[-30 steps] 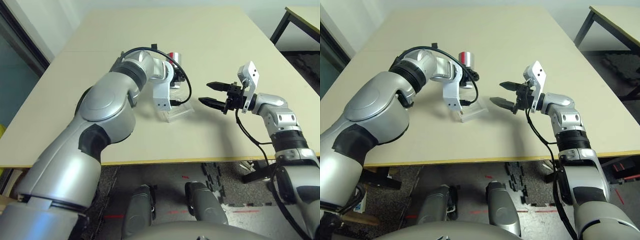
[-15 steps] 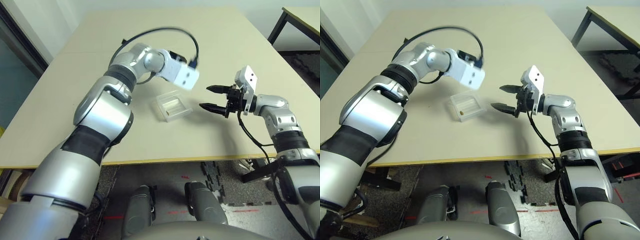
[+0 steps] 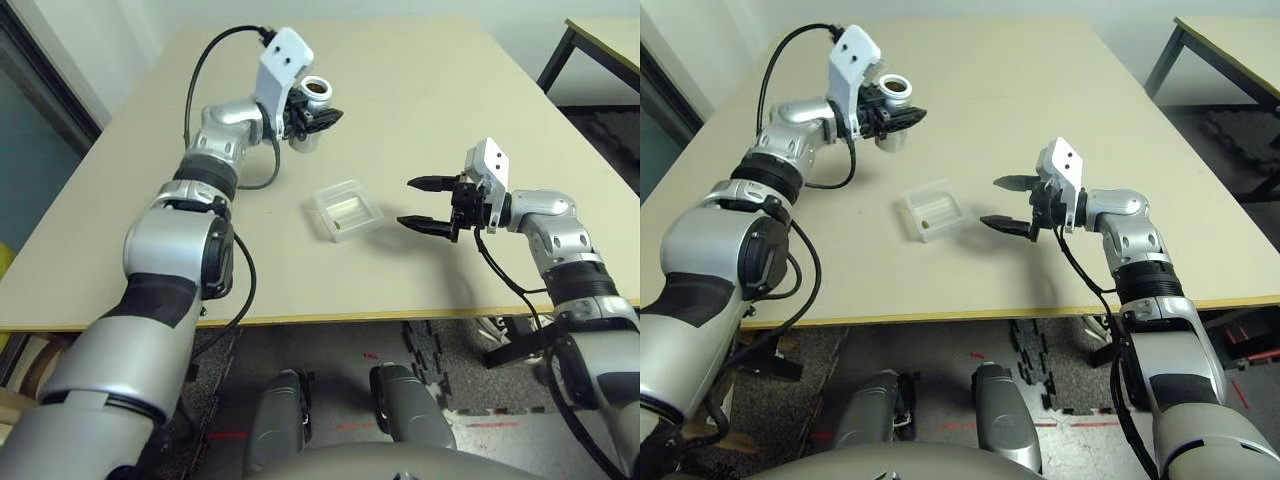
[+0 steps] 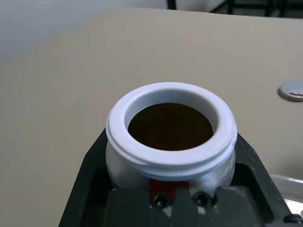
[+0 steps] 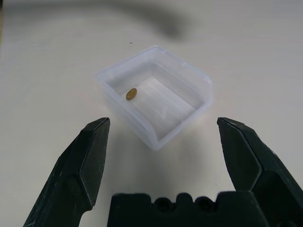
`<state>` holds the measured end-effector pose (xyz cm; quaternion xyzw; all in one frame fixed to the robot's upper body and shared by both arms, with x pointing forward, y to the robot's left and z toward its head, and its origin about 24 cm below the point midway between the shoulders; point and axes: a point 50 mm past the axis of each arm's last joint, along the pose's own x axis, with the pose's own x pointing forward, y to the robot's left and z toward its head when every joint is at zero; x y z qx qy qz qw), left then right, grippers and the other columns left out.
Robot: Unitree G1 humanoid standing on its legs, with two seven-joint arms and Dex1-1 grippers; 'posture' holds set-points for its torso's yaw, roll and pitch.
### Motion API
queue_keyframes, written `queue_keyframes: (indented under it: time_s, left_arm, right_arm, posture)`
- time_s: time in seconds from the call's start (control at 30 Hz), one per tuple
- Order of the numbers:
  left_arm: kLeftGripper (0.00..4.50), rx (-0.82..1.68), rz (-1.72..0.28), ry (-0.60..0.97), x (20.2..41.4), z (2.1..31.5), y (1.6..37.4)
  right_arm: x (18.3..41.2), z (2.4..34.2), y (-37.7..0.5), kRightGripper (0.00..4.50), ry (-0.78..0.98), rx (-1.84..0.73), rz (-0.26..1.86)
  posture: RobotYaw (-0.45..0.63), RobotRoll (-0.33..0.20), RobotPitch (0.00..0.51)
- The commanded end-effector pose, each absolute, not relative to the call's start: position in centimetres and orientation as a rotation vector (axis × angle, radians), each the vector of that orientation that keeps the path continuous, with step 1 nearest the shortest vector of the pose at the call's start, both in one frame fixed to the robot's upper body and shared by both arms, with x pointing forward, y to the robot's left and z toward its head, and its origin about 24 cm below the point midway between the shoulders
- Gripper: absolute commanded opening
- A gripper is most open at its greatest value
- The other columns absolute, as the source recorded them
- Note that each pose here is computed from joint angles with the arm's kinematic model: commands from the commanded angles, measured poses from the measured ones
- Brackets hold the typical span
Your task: Pour the medicine from the bottle into the box.
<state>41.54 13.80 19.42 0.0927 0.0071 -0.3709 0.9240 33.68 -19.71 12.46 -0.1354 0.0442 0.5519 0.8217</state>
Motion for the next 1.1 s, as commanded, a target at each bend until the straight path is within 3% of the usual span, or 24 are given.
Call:
queue_keyframes:
  time_s: [0.03,0.47,1.1]
  left_arm:
    - [2.72,0.115,-0.715,0.018,41.3,18.0,14.8]
    - [2.72,0.012,-0.569,0.064,39.9,12.6,16.8]
    - [2.72,0.049,-0.513,0.144,38.9,8.9,17.2]
  right_arm:
    - [33.9,12.5,-19.5,4.5,0.103,-0.303,1.19]
    - [33.9,12.5,-19.6,4.5,0.11,-0.31,1.193]
    - [34.0,12.8,-20.2,4.5,0.115,-0.319,1.174]
  posture:
    - [-0.18,0.0,0.062]
    - [-0.18,0.0,0.074]
    - [-0.21,0.0,0.085]
